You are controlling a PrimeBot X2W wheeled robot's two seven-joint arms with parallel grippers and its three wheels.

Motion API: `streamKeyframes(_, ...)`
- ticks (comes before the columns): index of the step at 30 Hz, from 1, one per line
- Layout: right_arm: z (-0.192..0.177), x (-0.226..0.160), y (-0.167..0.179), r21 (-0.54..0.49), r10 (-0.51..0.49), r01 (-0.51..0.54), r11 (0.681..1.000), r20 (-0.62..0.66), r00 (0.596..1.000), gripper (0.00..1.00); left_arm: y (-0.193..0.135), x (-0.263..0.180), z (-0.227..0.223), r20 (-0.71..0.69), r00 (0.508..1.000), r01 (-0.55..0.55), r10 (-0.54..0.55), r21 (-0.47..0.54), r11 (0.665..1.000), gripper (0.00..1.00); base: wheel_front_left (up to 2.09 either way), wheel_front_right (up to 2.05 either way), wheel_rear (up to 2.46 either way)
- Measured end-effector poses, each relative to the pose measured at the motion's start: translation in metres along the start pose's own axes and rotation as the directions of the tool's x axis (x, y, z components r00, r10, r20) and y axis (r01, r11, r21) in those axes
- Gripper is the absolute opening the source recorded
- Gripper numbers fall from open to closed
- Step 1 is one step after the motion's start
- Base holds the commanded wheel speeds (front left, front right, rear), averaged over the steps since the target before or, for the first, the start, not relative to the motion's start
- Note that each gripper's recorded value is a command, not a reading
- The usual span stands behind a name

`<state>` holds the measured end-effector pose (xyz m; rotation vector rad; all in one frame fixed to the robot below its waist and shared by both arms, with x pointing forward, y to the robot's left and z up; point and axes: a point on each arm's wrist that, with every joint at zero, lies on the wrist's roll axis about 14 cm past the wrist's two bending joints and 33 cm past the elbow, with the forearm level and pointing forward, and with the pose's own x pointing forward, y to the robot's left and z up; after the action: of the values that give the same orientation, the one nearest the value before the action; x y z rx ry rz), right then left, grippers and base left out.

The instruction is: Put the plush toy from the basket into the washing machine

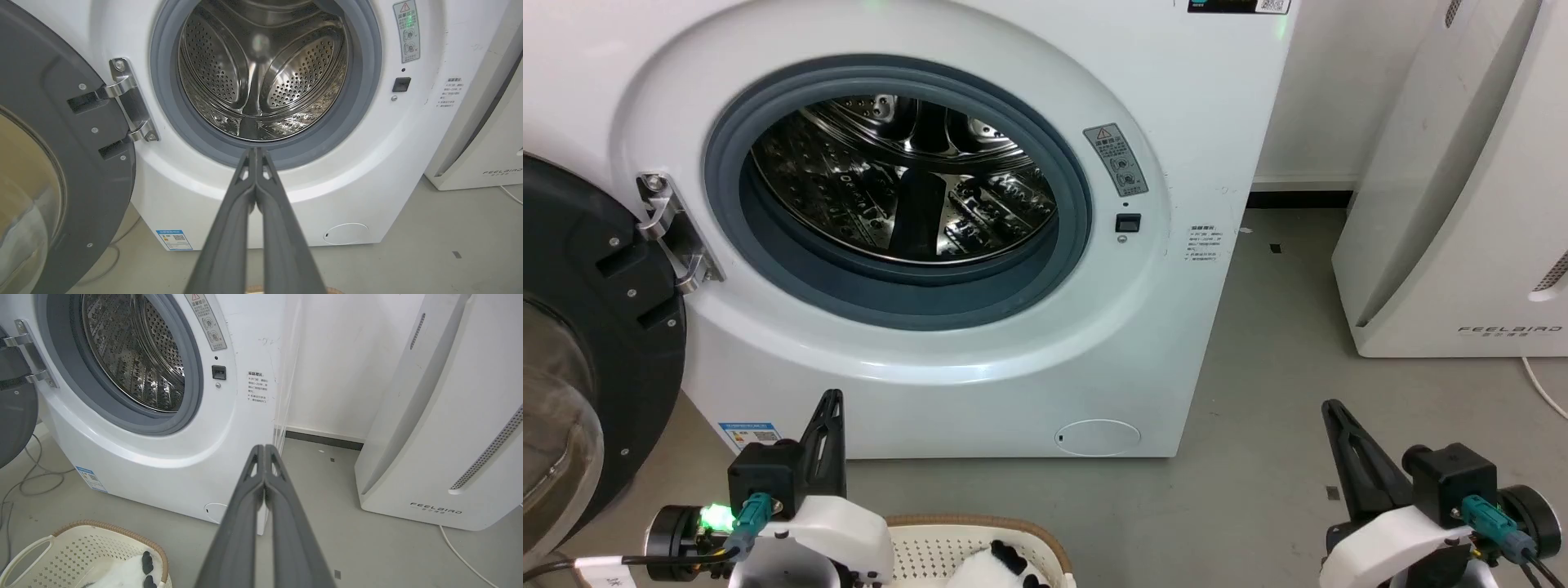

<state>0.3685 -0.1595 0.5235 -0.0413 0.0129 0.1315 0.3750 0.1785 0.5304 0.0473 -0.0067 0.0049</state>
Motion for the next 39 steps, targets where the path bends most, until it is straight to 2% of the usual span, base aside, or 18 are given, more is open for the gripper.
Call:
streamKeyframes(8,0.0,0.0,0.0,0.0,0.0,0.0,1.0,0.0,1.0,0.0,0.0,0.0,0.0,0.0,1.0,0.001,-0.001,0.0,1.0,0.0,0.0,0.0,0.0)
streamKeyframes(9,0.0,0.0,0.0,0.0,0.0,0.0,1.0,0.0,1.0,1.0,0.0,0.0,0.0,0.0,1.0,0.0,0.0,0.0,1.0,1.0,0.0,0.0,0.0)
streamKeyframes(24,0.002,0.001,-0.006,0.017,-0.016,0.016,1.0,0.019,1.0,1.0,-0.005,0.002,-0.009,-0.017,1.0,0.006,-0.006,0.0,1.0,1.0,0.0,0.0,0.0)
streamKeyframes(39,0.001,0.006,-0.014,0.048,-0.04,0.039,0.998,0.034,0.999,1.0,-0.026,0.019,-0.059,-0.159,0.984,0.078,-0.079,-0.011,0.997,1.0,0.0,0.0,0.0)
